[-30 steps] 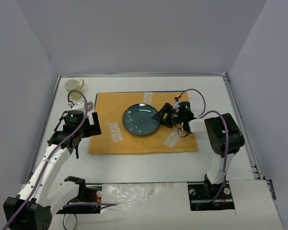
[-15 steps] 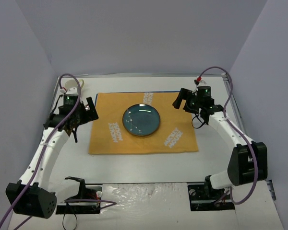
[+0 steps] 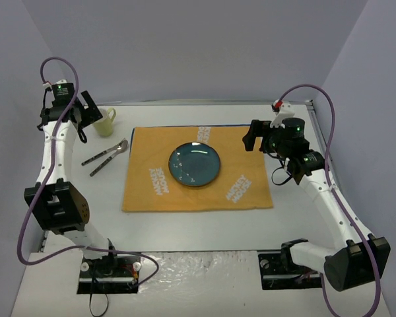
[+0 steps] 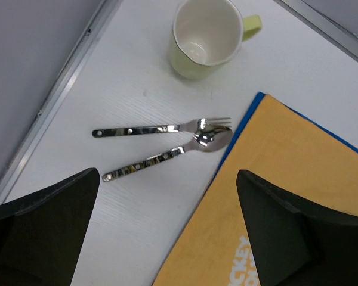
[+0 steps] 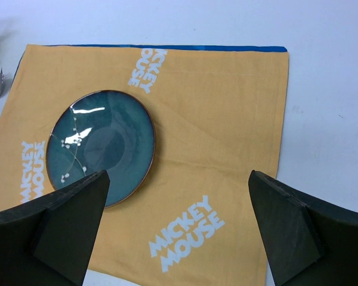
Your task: Set the dinner table for one person
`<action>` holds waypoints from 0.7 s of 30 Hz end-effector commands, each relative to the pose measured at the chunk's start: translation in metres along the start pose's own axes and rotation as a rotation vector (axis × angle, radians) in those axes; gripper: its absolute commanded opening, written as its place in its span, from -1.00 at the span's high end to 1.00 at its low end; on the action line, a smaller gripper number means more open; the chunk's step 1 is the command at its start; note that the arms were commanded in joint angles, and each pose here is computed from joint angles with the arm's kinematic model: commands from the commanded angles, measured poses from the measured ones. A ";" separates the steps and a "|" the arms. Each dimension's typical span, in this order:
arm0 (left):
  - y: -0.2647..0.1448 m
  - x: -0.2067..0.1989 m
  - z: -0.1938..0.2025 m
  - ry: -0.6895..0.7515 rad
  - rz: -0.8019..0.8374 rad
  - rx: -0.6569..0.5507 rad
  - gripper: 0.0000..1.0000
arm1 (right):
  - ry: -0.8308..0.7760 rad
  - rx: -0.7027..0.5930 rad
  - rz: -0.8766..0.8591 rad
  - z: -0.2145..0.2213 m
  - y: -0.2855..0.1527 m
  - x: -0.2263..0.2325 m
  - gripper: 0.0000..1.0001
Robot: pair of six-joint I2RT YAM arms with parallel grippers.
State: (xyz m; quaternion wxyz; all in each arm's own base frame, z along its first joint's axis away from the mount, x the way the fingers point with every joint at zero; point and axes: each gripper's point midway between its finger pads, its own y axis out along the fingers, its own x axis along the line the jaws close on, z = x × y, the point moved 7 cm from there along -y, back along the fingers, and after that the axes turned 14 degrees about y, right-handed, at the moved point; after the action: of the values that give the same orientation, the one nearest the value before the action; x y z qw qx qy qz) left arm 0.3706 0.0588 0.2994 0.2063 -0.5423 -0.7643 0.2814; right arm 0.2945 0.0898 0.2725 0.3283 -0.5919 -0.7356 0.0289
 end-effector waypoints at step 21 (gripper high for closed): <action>0.152 0.022 -0.056 -0.133 -0.087 -0.035 -0.68 | -0.143 0.057 -0.093 0.010 0.008 0.005 -1.00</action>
State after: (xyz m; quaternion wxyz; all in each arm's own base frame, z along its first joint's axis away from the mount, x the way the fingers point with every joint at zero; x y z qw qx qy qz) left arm 0.4908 0.1196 0.2003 0.2146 -0.4896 -0.7696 0.3492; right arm 0.2954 0.0951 0.2613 0.3064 -0.5609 -0.7650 0.0792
